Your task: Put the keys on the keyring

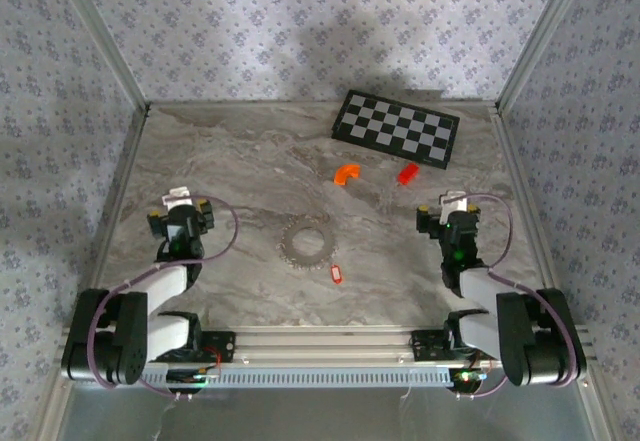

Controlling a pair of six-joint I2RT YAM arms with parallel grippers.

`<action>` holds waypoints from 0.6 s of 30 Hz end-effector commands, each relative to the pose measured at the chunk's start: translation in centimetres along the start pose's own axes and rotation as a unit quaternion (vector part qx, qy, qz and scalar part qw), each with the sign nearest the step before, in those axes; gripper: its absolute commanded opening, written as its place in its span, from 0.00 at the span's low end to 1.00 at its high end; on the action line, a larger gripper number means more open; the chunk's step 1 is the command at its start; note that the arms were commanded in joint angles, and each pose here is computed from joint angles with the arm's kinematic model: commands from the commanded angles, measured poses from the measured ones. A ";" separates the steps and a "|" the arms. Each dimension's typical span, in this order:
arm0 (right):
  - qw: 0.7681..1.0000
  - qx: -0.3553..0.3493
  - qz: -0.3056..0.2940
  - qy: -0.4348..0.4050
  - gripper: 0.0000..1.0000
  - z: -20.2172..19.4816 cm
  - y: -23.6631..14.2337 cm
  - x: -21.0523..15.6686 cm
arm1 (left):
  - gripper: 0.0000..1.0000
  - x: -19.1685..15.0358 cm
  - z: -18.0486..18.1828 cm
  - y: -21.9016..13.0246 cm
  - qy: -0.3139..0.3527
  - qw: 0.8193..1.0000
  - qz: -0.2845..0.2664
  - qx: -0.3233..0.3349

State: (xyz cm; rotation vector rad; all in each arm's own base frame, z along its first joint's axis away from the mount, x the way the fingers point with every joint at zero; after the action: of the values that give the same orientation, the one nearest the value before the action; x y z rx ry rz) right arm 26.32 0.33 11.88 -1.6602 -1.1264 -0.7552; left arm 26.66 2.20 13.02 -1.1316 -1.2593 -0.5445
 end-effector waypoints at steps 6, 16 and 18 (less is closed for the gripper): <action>0.998 -0.001 -0.056 0.012 1.00 -1.1 1.6 2.6 | 1.00 2.0 -1.8 1.1 -0.010 0.998 -0.039 -0.045; 0.999 0.008 -0.049 0.021 1.00 -0.6 4.2 1.1 | 1.00 1.3 -3.0 2.2 -0.003 0.994 -0.053 -0.090; 0.999 -0.001 -0.046 0.028 1.00 -0.7 4.7 0.8 | 1.00 1.1 -3.3 2.6 0.000 0.995 -0.046 -0.092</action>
State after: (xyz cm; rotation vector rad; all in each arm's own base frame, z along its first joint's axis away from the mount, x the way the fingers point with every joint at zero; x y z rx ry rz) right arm 29.60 -0.33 9.58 -1.6125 -1.1224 -0.7508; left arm 29.50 0.88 11.95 -1.2194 -1.2343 -0.6671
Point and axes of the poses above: each hand's point on the last joint's axis, 136 mm out from that joint toward the fingers, its own y axis out along the fingers, its own z axis along the line the jaws close on, x = y × z, the point moved 7 cm from there along -y, back along the fingers, and after that the axes turned 14 degrees about -y, right-handed, at the moved point
